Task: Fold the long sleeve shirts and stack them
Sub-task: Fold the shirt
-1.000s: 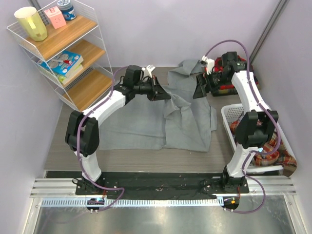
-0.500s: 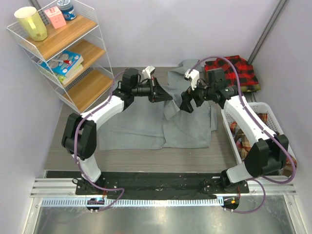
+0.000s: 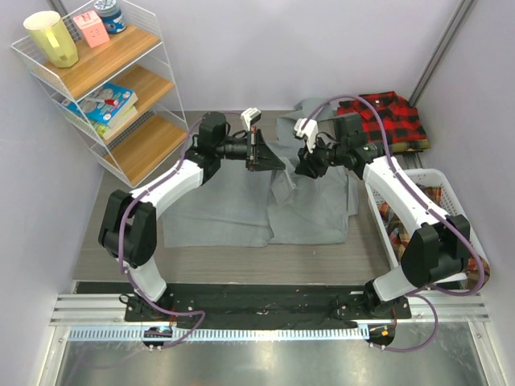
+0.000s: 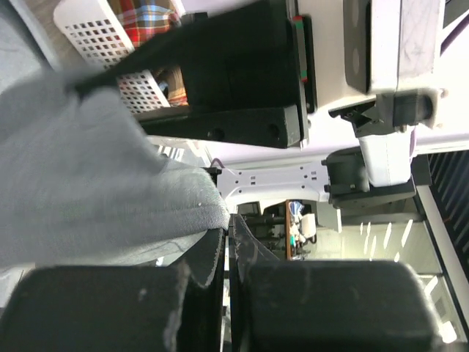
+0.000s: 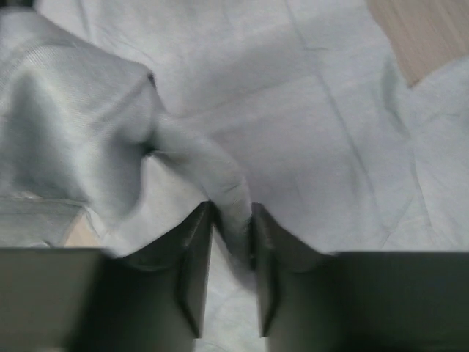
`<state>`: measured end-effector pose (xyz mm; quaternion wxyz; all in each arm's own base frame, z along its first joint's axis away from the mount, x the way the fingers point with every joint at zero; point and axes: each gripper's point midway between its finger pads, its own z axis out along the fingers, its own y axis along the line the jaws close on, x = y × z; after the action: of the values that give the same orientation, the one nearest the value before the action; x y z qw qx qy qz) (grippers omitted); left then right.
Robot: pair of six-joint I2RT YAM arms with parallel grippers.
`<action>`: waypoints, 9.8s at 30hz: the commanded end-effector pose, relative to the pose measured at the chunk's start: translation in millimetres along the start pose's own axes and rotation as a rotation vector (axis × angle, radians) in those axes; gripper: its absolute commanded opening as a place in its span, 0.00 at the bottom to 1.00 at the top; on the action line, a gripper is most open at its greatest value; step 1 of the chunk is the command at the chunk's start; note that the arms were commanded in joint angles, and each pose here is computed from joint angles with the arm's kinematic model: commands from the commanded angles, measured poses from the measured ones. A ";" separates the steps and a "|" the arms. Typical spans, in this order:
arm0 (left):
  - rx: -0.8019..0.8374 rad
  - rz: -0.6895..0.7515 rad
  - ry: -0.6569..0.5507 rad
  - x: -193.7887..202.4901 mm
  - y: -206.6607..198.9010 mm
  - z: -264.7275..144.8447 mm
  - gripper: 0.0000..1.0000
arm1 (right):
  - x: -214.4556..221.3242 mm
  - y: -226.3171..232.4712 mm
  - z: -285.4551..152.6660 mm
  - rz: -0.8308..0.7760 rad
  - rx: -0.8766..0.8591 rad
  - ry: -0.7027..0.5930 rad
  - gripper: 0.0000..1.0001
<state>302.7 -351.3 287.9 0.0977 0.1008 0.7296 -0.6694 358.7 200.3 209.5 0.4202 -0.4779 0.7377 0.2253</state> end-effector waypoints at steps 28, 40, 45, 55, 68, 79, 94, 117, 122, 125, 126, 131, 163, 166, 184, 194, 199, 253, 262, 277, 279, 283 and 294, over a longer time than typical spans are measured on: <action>-1.133 0.998 0.920 155.4 234.3 -310.5 0.38 | 2.0 28.7 -67.0 0.107 0.117 0.128 0.01; -1.058 0.945 1.055 186.4 274.2 -313.8 0.40 | 0.4 34.9 -71.6 0.117 0.107 0.123 0.01; -1.032 0.953 1.077 200.2 267.9 -316.2 0.10 | -6.4 45.3 -85.1 0.116 0.097 0.111 0.01; -0.952 1.006 1.020 201.3 206.0 -309.8 0.00 | -14.0 67.3 -128.9 0.042 0.116 0.121 0.01; -0.992 0.936 0.958 108.2 206.0 -303.7 0.00 | -75.7 -21.6 -97.8 -0.182 0.166 0.142 0.01; -1.055 0.879 0.945 52.3 244.7 -310.3 0.01 | -74.9 -76.9 -34.6 -0.278 0.119 0.194 0.01; -1.080 0.791 0.987 62.8 269.2 -318.4 0.03 | -106.8 -69.1 2.4 -0.394 0.144 0.092 0.01; -1.177 0.626 0.598 31.3 245.7 -322.9 0.53 | -56.1 -65.0 26.1 -0.321 0.189 0.161 0.01; -1.158 0.562 0.549 50.3 243.9 -314.8 0.53 | -22.9 -31.8 34.6 -0.191 0.081 0.202 0.01; -1.169 0.524 0.522 57.0 252.5 -311.9 0.53 | 4.9 -5.5 43.5 -0.097 0.000 0.242 0.01; -1.170 0.518 0.524 58.4 254.8 -309.5 0.53 | 15.7 0.8 49.0 -0.071 -0.022 0.262 0.01; -1.220 0.503 0.555 65.7 274.9 -305.3 0.54 | 72.8 25.4 76.9 0.119 -0.102 0.360 0.01; -0.974 0.612 0.591 115.3 209.0 -251.2 0.51 | 37.1 28.0 84.3 0.305 -0.141 0.363 0.03; -0.996 0.613 0.529 99.0 205.4 -247.2 0.51 | 39.3 -8.7 102.4 0.298 -0.016 0.364 0.08; -0.906 0.528 0.094 10.5 166.0 -197.4 0.57 | 8.4 -102.3 69.6 0.200 0.377 0.278 0.73; -0.923 0.490 0.028 4.2 160.5 -198.4 0.57 | -38.3 -64.1 80.2 0.221 0.279 0.202 0.61; -0.937 0.484 0.010 2.6 158.7 -201.2 0.57 | -27.9 -19.0 114.7 0.256 0.142 0.247 0.56; -0.510 -0.089 -0.320 53.3 104.7 -201.6 0.86 | -73.3 141.7 124.5 0.424 -0.274 0.095 0.01; -0.532 -0.386 -0.483 54.9 143.5 -212.7 0.94 | -81.2 156.1 148.8 0.374 -0.224 0.072 0.01; -0.492 -0.530 -0.494 54.8 166.5 -202.8 0.70 | -88.0 182.9 153.4 0.336 -0.277 0.073 0.01; -0.486 -0.518 -0.476 54.9 165.7 -197.6 0.60 | -89.8 188.7 155.4 0.323 -0.289 0.072 0.01; -0.497 -0.497 -0.469 52.5 168.0 -195.7 0.39 | -93.9 196.7 156.0 0.295 -0.306 0.069 0.01; -0.788 -0.189 -0.246 61.2 164.5 -227.8 0.00 | -93.4 168.8 92.4 0.242 -0.336 0.063 0.75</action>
<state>305.2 -128.8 139.1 0.1398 -0.1868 0.8730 -0.4284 257.9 427.4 171.9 0.2460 -0.4510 0.7802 0.3568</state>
